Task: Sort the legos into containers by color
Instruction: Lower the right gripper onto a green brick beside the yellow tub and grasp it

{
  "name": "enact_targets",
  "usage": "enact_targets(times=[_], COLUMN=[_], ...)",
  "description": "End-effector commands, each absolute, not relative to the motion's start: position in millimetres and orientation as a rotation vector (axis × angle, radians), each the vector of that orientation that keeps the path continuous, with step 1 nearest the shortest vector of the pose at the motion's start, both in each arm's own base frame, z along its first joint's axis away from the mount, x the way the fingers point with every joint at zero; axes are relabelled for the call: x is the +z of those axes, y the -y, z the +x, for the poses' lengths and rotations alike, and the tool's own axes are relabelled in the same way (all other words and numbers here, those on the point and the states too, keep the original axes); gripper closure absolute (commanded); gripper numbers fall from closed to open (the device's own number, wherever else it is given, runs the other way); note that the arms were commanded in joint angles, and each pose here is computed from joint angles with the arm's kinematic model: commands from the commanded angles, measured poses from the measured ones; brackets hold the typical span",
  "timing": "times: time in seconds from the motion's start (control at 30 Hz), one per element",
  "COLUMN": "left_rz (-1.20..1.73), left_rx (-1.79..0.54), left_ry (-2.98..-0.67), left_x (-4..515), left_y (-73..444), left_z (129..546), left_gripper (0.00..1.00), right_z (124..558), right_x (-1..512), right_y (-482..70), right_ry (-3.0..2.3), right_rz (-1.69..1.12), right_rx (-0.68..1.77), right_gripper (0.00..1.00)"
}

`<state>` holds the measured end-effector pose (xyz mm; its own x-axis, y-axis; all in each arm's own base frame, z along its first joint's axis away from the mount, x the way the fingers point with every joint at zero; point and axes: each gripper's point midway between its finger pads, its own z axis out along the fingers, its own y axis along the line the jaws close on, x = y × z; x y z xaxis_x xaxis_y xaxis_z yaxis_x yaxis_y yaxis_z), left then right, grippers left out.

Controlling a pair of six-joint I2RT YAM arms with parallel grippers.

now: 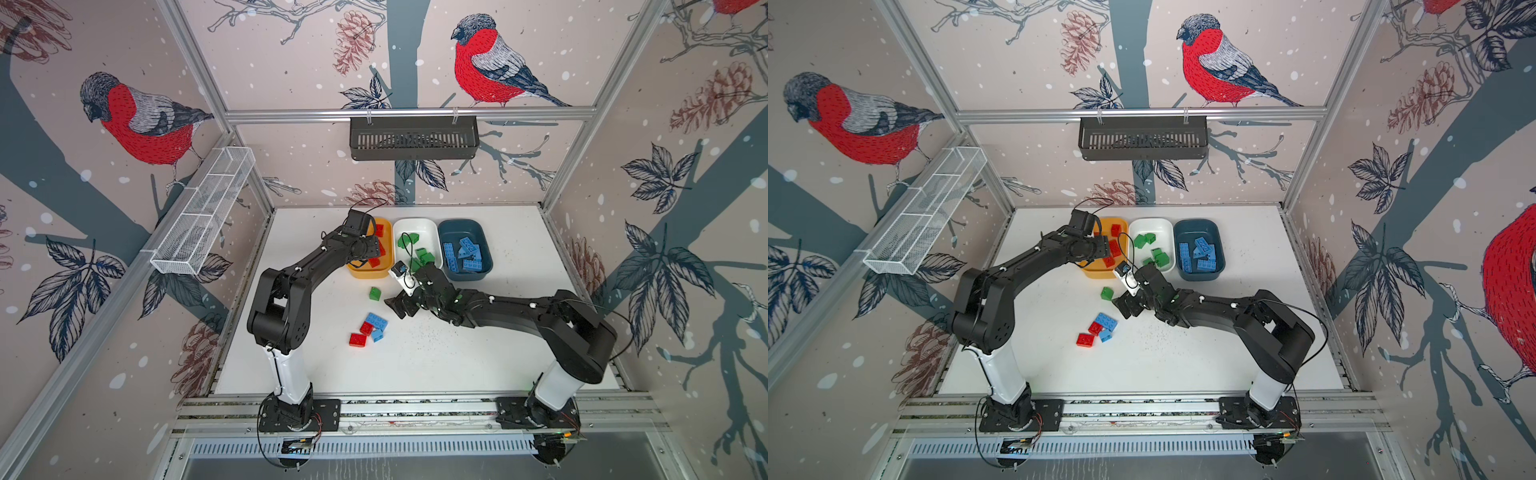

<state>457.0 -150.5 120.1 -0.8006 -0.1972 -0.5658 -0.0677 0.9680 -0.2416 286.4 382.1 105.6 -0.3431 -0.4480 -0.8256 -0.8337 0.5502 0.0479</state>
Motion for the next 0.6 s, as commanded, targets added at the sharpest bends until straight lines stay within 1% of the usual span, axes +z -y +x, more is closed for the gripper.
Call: enact_targets(times=[0.0,0.1,0.27,0.33,0.47,0.57], left_rz=[-0.238,-0.306,-0.405,-0.442,-0.486,-0.524], left_rx=[-0.363,-0.406,-0.39,-0.368,-0.327,-0.284], left_ry=[-2.431,-2.389,-2.365,-2.366,-2.377,-2.413], left_x=[137.1,146.8,144.0,139.4,128.6,111.8], left_y=[144.4,127.2,97.8,87.5,74.1,65.5], left_z=[456.1,449.7,429.9,421.6,407.2,393.9], left_gripper=[0.2,0.13,0.05,0.04,0.04,0.04], right_z=[282.6,288.3,298.4,302.4,306.2,309.9], right_x=[97.9,81.4,59.4,51.8,36.3,28.5], right_y=[-395.2,-404.8,-421.1,-427.6,-437.9,-443.1], right_ry=[-1.931,-1.941,-1.948,-1.949,-1.949,-1.951], right_rz=[-1.148,-1.201,-1.256,-1.276,-1.316,-1.326], right_rx=[0.625,0.606,0.592,0.587,0.579,0.576], right_gripper=[0.14,0.17,0.17,0.17,0.18,0.23])
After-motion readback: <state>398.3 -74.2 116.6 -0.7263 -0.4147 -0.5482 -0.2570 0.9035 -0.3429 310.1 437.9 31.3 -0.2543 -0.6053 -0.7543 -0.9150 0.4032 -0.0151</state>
